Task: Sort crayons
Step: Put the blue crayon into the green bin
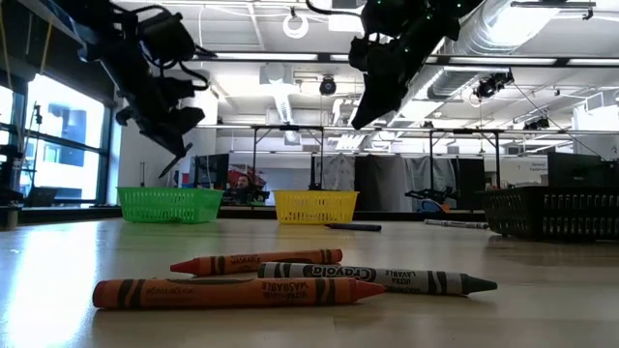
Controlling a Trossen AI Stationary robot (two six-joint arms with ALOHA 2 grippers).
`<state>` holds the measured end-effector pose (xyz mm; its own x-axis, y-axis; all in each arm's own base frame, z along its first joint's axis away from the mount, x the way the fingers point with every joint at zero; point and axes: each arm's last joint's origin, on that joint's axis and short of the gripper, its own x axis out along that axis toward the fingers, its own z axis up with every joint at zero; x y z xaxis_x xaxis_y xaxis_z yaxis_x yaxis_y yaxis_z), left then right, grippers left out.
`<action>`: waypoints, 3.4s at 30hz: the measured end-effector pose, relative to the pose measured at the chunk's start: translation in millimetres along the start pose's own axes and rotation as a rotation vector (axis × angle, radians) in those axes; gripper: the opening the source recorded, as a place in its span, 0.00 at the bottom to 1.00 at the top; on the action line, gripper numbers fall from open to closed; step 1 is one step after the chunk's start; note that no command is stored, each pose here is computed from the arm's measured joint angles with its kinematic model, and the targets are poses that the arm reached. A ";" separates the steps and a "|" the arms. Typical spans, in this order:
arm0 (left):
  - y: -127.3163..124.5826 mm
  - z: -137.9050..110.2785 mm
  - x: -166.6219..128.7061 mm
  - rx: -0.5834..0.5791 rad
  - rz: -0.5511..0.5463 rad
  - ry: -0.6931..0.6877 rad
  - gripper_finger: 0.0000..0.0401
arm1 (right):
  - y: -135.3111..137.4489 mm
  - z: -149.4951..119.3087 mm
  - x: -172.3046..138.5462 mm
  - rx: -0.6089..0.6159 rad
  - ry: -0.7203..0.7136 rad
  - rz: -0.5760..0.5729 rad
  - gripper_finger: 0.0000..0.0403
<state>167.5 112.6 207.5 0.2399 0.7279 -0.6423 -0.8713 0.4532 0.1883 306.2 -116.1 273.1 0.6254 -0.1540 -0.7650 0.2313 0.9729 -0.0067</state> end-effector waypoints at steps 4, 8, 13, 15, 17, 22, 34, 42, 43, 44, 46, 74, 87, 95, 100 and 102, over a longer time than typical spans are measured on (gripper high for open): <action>2.9 -2.2 3.9 -0.017 -0.001 0.003 0.00 | -0.2 0.0 0.0 0.007 0.000 -0.001 0.21; 3.3 -0.8 4.5 -0.027 0.000 -0.011 0.01 | -0.2 0.0 0.0 0.008 0.000 -0.001 0.21; 2.9 0.7 4.4 -0.017 -0.004 -0.025 0.07 | -0.2 -0.1 0.0 0.007 0.001 -0.001 0.21; 2.9 0.7 4.4 -0.016 -0.004 -0.025 0.09 | -0.5 -0.1 0.0 0.007 0.001 -0.002 0.21; 2.9 0.6 4.4 -0.015 -0.003 -0.024 0.12 | -0.5 -0.1 0.0 0.006 0.001 -0.002 0.21; 2.9 0.5 4.4 -0.015 -0.004 -0.023 0.18 | -0.6 -0.4 0.0 0.006 0.003 -0.002 0.21; -23.0 11.2 -6.7 0.108 -0.515 -0.112 0.22 | 1.8 -8.7 -0.5 0.090 0.091 0.007 0.21; -46.0 8.9 -20.0 0.187 -0.680 -0.160 0.22 | 11.7 -11.4 0.9 0.126 0.131 0.024 0.21; -48.8 7.5 -20.9 0.202 -0.688 -0.157 0.22 | 13.6 -12.2 1.2 0.134 0.141 0.024 0.21; -51.9 6.3 -21.5 0.223 -0.698 -0.160 0.22 | 15.5 -12.6 1.2 0.135 0.148 0.021 0.21; -59.5 4.7 -22.3 0.269 -0.720 -0.179 0.22 | 19.6 -12.8 1.4 0.143 0.153 0.000 0.21; -68.6 -8.7 -47.8 0.258 -0.722 -0.147 0.22 | 46.3 -37.6 99.0 0.269 0.342 -0.093 0.21; -50.0 -9.0 -74.4 0.271 -0.765 -0.205 0.22 | 58.5 -43.0 115.4 0.343 0.351 -0.093 0.21; -39.9 -9.7 -83.8 0.273 -0.773 -0.228 0.22 | 64.2 -44.0 120.0 0.333 0.333 -0.140 0.21; -37.4 -9.3 -86.2 0.268 -0.777 -0.239 0.22 | 64.5 -51.9 134.6 0.330 0.365 -0.146 0.21; -37.5 -9.6 -85.9 0.269 -0.776 -0.235 0.22 | 64.6 -52.7 137.2 0.331 0.367 -0.149 0.21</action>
<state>175.4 28.1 248.5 0.8352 0.2353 -0.4970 -0.2992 0.9528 -0.0516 367.7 -65.3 133.7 0.2785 -0.1582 -0.9473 0.5587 0.8290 0.0258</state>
